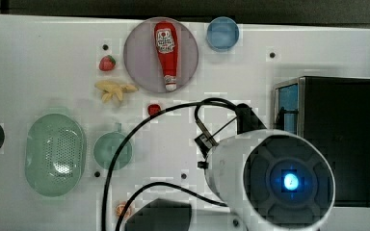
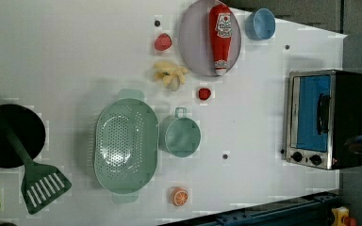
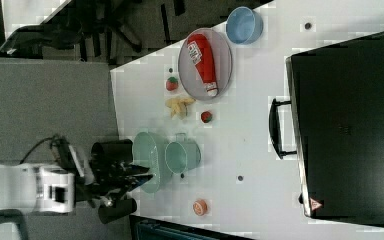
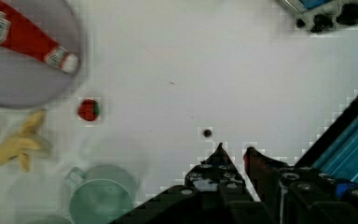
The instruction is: Flap open oven.
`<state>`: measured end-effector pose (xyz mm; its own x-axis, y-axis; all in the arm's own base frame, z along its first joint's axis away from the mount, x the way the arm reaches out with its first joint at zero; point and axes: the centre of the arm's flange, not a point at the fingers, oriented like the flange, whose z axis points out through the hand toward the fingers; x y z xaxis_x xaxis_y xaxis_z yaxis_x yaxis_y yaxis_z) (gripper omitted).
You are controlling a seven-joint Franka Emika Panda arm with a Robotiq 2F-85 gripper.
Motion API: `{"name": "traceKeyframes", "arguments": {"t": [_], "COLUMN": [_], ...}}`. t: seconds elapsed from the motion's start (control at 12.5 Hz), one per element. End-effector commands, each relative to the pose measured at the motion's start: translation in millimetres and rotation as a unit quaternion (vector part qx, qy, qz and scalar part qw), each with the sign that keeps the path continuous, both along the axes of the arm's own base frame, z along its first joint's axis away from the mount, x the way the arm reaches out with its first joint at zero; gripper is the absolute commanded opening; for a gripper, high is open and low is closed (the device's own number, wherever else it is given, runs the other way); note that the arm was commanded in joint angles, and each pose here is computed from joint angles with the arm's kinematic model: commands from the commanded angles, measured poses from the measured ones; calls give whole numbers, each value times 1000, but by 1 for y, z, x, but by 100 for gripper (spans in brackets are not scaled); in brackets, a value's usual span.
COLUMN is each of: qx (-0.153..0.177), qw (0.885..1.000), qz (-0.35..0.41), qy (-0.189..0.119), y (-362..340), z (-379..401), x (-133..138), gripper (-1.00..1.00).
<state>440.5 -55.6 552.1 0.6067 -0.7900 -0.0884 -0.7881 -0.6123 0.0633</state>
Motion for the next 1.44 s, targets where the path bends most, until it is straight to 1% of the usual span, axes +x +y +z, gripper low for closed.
{"name": "traceKeyframes", "arguments": {"t": [0.08,0.24,0.32,0.4,0.56,0.64,0.8,0.96,1.12,1.44], "qx": [18,22,12,-1,-25,-34,-44,-55,-63,-59], "qw": [999,995,990,983,963,953,932,917,910,910], "qz": [41,99,140,185,268,302,359,394,408,410], "qy": [4,7,8,8,4,-4,-24,-35,-35,-17], "y": [-38,-59,-72,-84,-108,-120,-140,-162,-182,-205], "z": [-21,-43,-53,-63,-80,-88,-105,-122,-139,-179], "x": [5,11,15,18,26,30,35,36,36,32], "gripper": [-65,-65,-65,-65,-65,-65,-65,-65,-65,-65]}}
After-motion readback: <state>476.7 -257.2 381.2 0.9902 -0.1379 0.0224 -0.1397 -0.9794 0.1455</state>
